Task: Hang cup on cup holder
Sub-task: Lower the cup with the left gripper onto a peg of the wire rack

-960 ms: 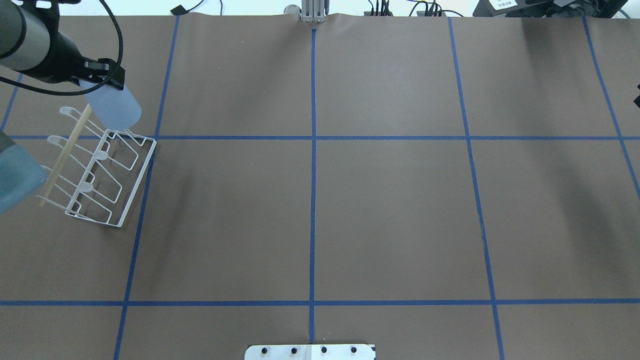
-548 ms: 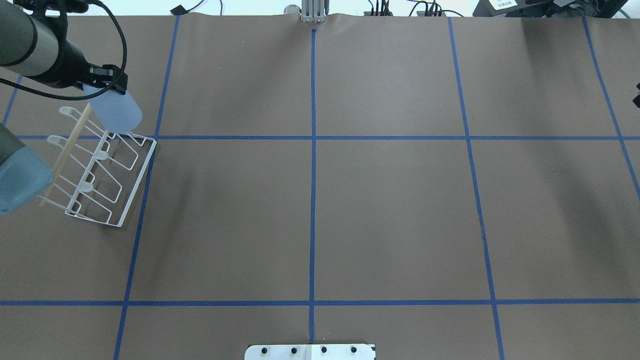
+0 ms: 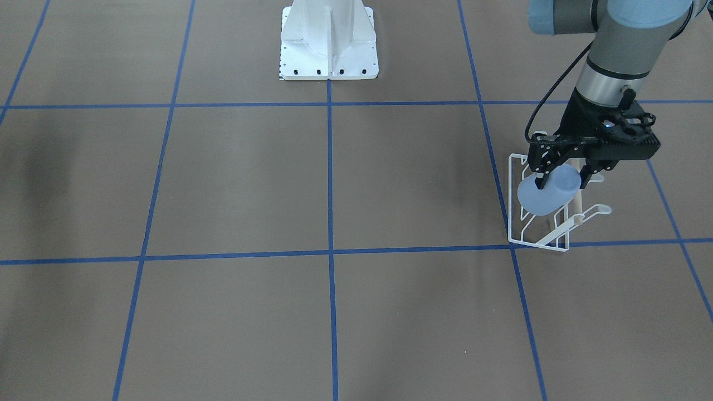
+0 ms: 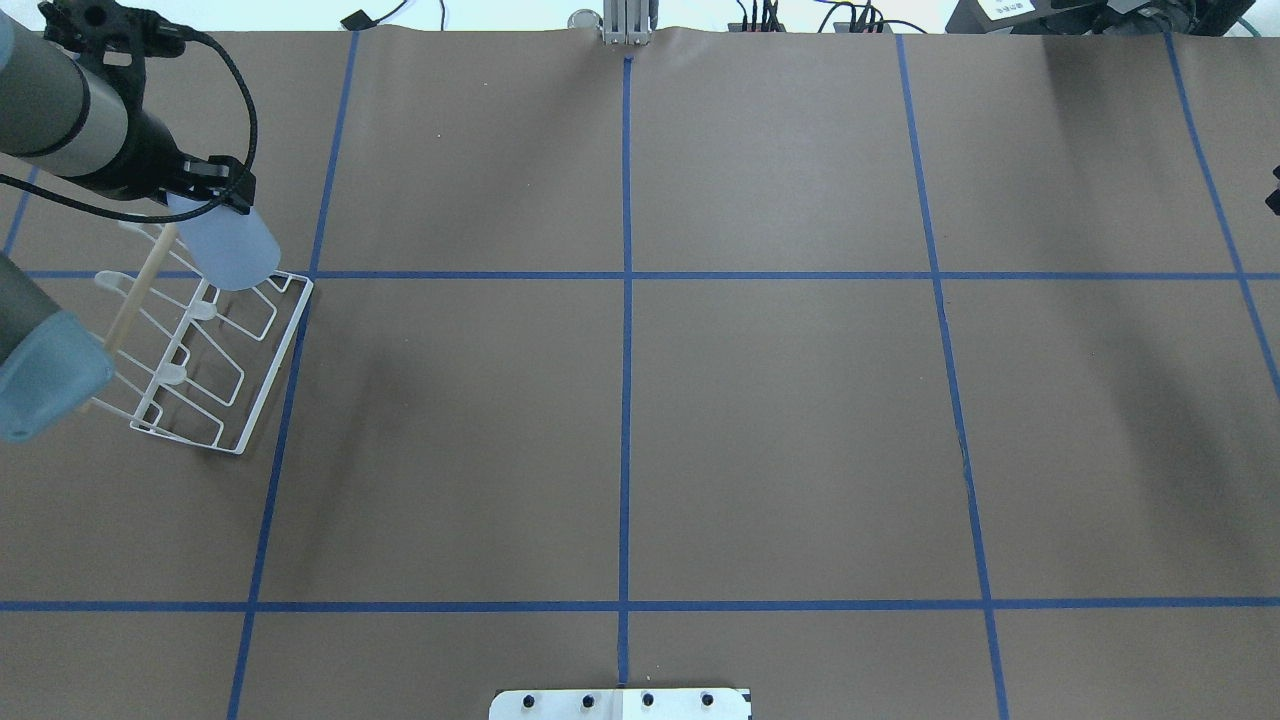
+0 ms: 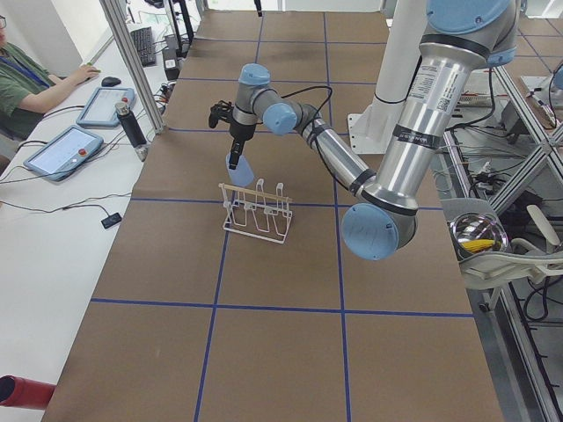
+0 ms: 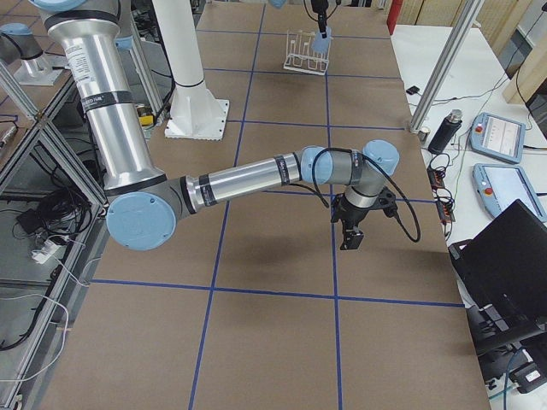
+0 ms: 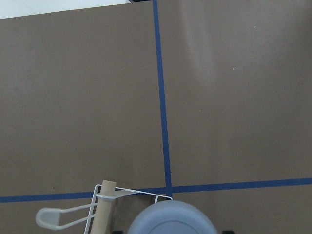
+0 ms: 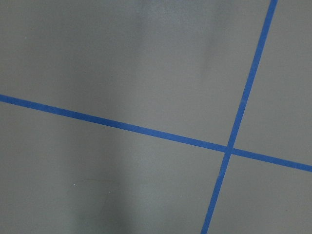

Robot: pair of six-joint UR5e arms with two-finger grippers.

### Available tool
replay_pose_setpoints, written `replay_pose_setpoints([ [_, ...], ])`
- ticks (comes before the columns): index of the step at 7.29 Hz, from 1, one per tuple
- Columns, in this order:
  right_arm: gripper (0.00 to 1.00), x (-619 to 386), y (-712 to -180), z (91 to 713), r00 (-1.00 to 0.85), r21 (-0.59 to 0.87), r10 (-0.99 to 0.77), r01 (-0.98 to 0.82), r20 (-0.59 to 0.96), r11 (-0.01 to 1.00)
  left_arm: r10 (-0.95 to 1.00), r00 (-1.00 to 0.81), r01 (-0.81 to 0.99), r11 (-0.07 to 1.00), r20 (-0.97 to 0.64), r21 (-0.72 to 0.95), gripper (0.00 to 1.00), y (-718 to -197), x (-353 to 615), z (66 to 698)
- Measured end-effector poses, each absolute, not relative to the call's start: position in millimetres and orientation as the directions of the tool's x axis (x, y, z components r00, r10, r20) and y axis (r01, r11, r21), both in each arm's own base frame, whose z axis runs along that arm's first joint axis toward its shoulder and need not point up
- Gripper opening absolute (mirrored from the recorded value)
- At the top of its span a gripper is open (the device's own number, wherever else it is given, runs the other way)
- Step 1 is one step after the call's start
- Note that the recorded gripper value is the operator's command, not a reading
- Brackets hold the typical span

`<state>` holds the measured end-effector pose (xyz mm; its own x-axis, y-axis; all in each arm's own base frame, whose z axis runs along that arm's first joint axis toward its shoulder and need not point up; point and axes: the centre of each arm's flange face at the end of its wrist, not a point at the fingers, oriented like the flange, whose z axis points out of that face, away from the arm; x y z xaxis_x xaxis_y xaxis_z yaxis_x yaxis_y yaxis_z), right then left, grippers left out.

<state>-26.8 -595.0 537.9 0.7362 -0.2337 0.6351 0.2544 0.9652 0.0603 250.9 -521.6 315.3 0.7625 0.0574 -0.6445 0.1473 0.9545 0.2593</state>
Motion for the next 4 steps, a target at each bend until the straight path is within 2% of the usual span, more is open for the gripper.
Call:
replay_pose_setpoints([
  [1,1.00,-26.8,-595.0,538.0,0.736,0.060,-0.234,0.254,0.635,0.965,0.058,0.767,0.134,0.959,-0.639,0.248,0.98,-518.2,258.4,322.8],
  [4,1.00,-26.5,-591.5,533.1,0.735,0.079,-0.246,0.254,0.632,0.964,0.059,0.771,0.120,0.964,-0.634,0.235,0.99,-512.8,266.5,330.7],
])
